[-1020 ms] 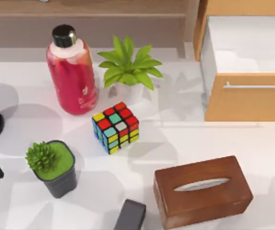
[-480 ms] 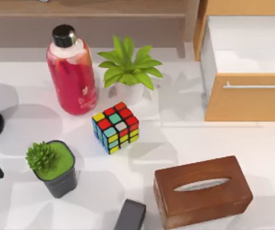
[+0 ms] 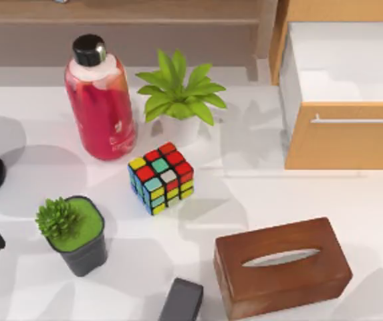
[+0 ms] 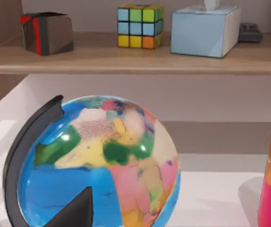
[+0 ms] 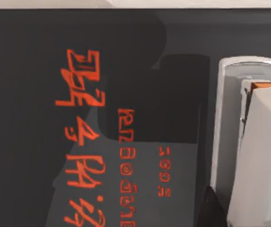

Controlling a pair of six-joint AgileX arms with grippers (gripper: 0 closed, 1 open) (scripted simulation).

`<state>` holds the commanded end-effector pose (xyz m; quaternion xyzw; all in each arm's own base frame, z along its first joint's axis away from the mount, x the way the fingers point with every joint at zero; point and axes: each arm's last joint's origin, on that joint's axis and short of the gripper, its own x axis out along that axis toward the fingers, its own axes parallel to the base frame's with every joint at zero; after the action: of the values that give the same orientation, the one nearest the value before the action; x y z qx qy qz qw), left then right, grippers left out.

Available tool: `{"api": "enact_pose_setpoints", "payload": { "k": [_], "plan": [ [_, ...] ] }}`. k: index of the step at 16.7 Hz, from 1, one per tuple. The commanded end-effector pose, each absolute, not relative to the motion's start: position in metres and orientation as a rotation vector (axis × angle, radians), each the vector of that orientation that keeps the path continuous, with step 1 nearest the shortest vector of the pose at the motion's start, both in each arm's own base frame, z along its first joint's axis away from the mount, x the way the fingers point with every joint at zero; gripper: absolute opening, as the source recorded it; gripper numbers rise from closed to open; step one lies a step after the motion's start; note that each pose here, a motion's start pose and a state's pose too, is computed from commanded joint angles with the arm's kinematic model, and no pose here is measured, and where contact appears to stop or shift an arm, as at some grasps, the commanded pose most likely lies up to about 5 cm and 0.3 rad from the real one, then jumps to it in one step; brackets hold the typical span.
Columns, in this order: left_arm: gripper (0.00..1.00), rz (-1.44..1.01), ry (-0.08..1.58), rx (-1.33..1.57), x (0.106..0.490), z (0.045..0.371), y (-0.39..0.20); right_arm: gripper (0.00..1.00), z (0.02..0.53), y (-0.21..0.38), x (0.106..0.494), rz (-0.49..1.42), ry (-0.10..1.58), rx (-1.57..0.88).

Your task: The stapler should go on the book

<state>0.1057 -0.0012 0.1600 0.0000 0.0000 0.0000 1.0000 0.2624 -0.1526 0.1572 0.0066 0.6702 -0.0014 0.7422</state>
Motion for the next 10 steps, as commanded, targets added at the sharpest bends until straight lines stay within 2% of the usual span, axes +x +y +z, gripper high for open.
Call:
{"api": "enact_pose_setpoints", "payload": {
  "k": [10],
  "plan": [
    [1.0,0.0,0.0,0.0,0.1057,0.16,-0.0012,0.75,0.1572,-0.1526,0.2624,-0.003,1.469,0.014]
  ]
}}
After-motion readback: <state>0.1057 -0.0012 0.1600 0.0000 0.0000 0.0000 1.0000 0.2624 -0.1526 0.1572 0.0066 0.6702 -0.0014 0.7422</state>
